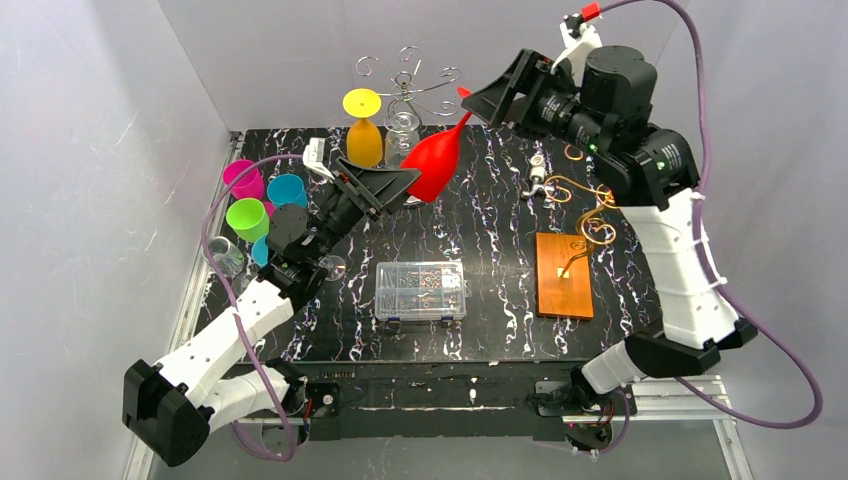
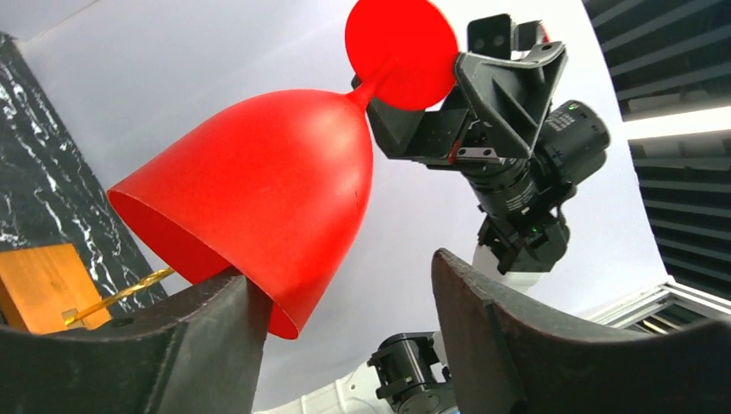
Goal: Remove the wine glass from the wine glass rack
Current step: Place the wine glass at the center of the board.
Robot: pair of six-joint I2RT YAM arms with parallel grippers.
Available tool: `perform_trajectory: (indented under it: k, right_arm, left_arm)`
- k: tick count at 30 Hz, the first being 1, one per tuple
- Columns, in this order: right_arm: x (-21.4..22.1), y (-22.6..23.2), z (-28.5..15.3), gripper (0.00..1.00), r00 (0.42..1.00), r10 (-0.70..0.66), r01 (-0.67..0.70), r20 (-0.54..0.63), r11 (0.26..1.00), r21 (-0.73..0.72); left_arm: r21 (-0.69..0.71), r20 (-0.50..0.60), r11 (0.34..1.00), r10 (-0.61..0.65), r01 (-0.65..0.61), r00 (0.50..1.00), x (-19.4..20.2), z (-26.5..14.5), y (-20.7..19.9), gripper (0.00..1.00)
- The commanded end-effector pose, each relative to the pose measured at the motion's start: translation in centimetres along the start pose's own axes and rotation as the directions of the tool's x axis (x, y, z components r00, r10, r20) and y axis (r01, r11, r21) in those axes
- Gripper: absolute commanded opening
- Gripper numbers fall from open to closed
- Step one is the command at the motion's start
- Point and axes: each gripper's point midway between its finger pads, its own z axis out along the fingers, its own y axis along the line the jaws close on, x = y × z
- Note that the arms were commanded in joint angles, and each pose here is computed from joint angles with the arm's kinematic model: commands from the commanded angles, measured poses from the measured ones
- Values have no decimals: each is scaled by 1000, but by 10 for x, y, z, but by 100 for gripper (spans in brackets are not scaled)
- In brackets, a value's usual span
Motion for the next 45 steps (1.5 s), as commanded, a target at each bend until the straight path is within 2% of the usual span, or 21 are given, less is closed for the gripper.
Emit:
perform_trajectory:
  k: [1,7,13,15,20,28,30,33,37,45]
  right_arm:
    - [-17,27,-19,73,996,66,-57,60,989,-139]
    - [-15,32,-25,73,992,109,-94,67,977,-194]
    - [-8,27,-28,74,990,117,-100,75,975,-199]
    - [-4,22,-28,78,990,116,-100,75,976,-194]
    - [12,8,-22,97,990,121,-108,66,979,-175]
    - [10,-13,-28,98,997,17,-13,81,999,-50]
    - [13,-24,-27,98,998,-15,14,58,1000,9]
    - [24,-40,-19,98,999,-48,47,10,996,71]
    - [41,-52,-4,98,996,-66,72,-62,992,104]
    - [48,-59,14,98,990,-109,121,-85,980,159]
  left_arm:
    - [140,71,990,-16,6,997,-20,-6,-51,57]
    - [158,102,986,-62,46,993,-29,-2,-62,32]
    - [177,112,984,-57,37,992,-33,-3,-72,10]
    - [175,105,984,-56,37,993,-32,-3,-72,2]
    - [118,86,993,-27,16,996,-28,-5,-69,0]
    - [-151,32,980,136,-130,990,-26,-32,-57,0]
    - [-289,-6,942,176,-170,984,-28,-45,-44,0]
    - [-405,-82,887,208,-224,975,-25,-64,-38,0]
    - [-576,-231,753,225,-319,947,-18,-105,-21,0]
    - [-722,-438,543,120,-428,891,1,-180,-1,0]
